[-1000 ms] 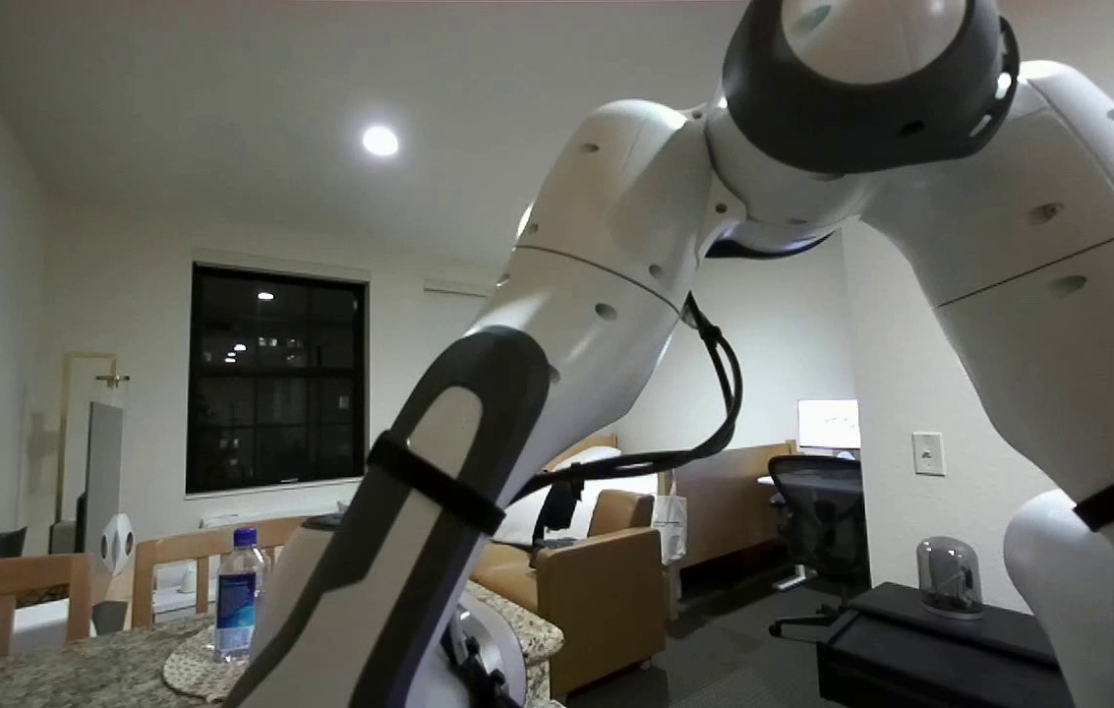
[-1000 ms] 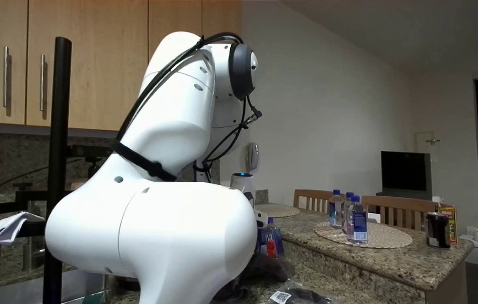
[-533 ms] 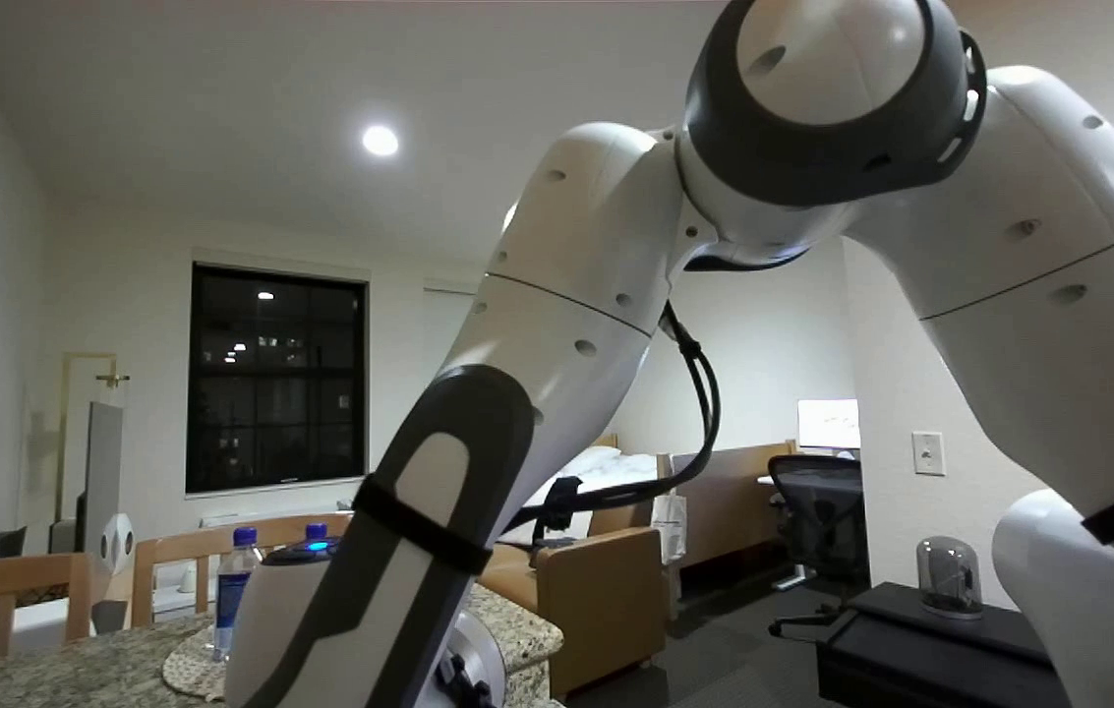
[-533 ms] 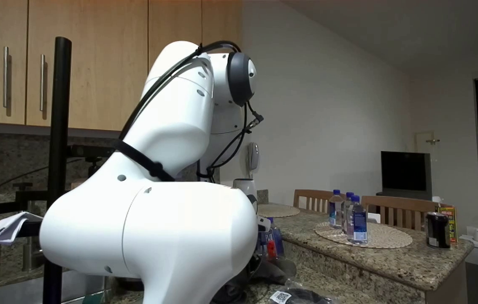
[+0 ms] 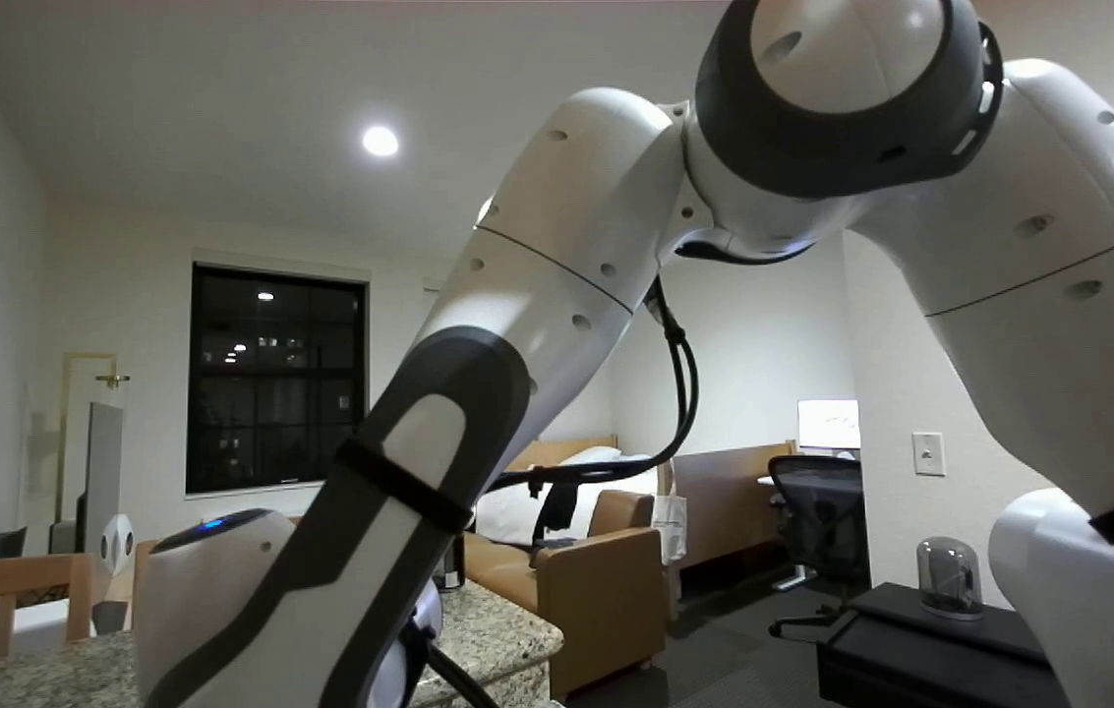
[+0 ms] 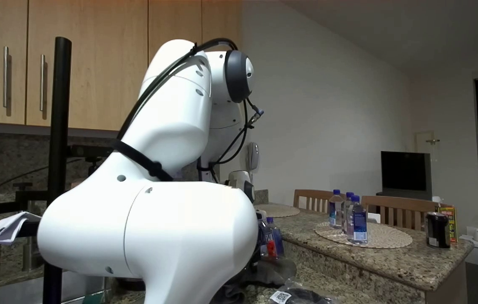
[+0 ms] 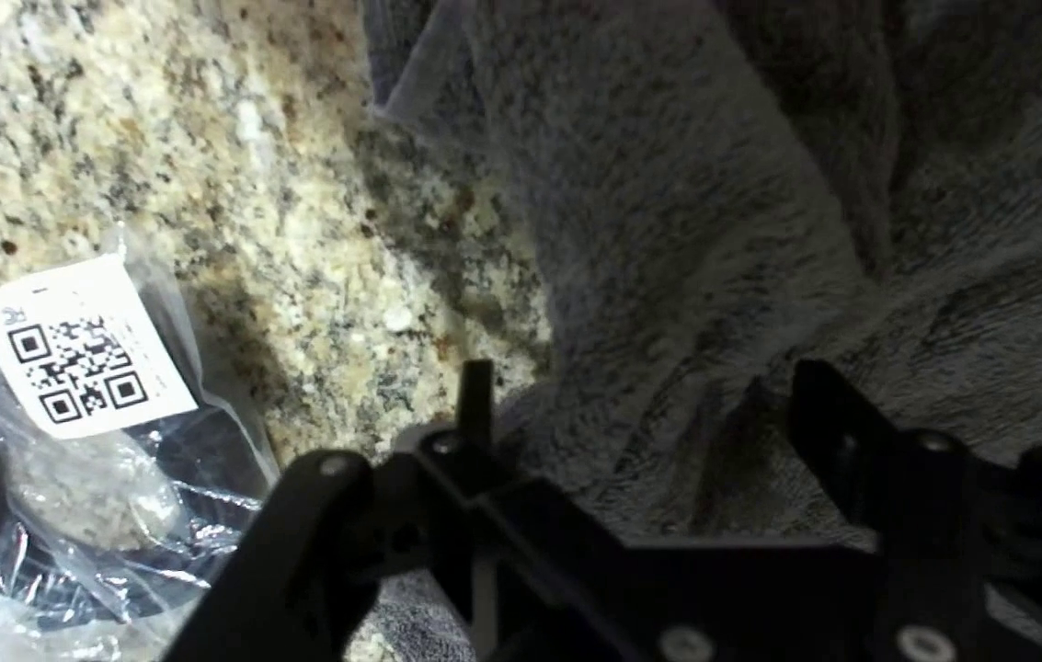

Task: Pick up the grey towel on the countertop and move it slightly to the left.

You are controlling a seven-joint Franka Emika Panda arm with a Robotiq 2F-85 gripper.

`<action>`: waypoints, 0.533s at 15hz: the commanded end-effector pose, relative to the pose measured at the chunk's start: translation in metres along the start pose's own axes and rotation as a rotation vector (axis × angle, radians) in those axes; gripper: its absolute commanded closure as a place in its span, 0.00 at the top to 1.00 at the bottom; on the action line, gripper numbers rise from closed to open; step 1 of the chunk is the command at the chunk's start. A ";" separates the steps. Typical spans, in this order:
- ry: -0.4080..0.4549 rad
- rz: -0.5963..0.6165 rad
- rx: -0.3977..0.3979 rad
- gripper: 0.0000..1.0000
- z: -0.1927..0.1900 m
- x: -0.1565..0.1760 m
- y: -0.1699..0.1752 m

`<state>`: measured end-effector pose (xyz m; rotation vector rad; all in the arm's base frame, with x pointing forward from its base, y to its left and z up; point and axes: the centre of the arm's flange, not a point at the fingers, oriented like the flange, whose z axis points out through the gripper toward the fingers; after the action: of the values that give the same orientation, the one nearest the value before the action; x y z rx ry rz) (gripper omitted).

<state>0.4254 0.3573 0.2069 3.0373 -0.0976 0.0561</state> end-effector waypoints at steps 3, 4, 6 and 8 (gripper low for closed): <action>-0.042 -0.016 -0.056 1.00 -0.039 -0.003 -0.014; -0.036 -0.012 -0.050 1.00 -0.047 -0.004 -0.015; 0.017 0.009 -0.025 1.00 -0.061 -0.006 -0.019; 0.026 0.005 -0.015 1.00 -0.075 -0.008 -0.024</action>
<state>0.4263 0.3880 0.2557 3.0197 -0.0781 0.0532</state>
